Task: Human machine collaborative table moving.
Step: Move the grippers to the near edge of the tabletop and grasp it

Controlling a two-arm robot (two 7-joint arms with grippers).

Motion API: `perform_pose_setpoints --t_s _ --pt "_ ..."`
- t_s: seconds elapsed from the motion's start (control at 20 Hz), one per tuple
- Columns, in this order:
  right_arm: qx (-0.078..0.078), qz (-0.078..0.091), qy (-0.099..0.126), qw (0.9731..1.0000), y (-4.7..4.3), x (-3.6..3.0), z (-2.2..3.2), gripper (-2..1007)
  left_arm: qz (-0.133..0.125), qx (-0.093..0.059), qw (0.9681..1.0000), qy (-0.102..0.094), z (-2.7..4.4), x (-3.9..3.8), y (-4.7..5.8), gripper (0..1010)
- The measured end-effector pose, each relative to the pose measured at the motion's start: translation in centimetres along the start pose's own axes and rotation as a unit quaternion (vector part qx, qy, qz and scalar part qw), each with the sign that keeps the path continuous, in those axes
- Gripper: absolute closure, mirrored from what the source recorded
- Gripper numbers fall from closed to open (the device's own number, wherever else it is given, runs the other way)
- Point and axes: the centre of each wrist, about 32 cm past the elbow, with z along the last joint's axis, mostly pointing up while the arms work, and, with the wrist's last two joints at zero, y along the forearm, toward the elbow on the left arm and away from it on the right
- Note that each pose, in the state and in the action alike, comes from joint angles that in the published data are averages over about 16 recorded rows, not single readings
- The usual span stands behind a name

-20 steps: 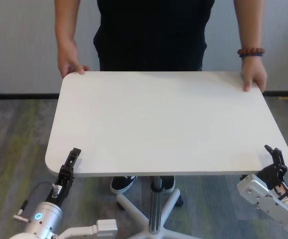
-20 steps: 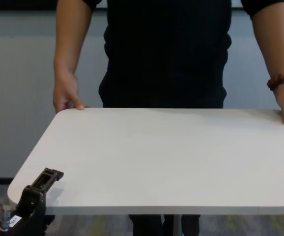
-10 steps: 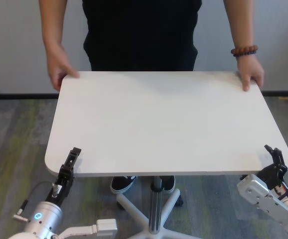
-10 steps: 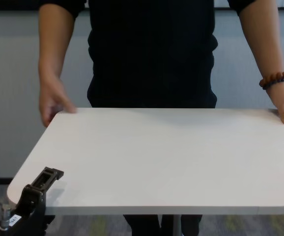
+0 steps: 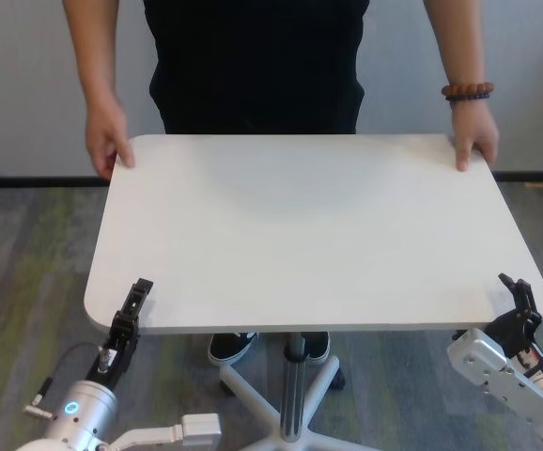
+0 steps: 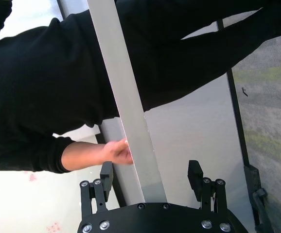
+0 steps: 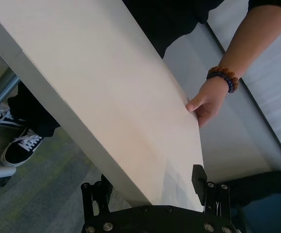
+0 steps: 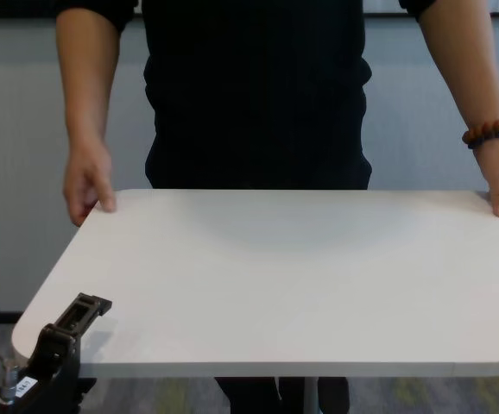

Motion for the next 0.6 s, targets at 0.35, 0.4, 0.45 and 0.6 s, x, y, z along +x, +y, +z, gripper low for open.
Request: perform_pose_setpoints --t_s 0.35,0.4,0.45,0.6 --pt "0.000 0.000 0.000 1.0000 0.00 0.00 0.00 0 0.000 0.000 1.0000 0.000 0.01 0.01 0.03 10" --pt "0.000 0.000 0.000 1.0000 0.00 0.00 0.00 0 0.000 0.000 1.0000 0.000 0.01 0.01 0.03 10" --pt "0.000 0.000 0.000 1.0000 0.00 0.00 0.00 0 0.000 0.000 1.0000 0.000 0.01 0.01 0.04 10" --pt "0.000 0.000 0.000 1.0000 0.00 0.00 0.00 0 -0.001 0.000 1.0000 0.000 0.02 0.01 0.05 12"
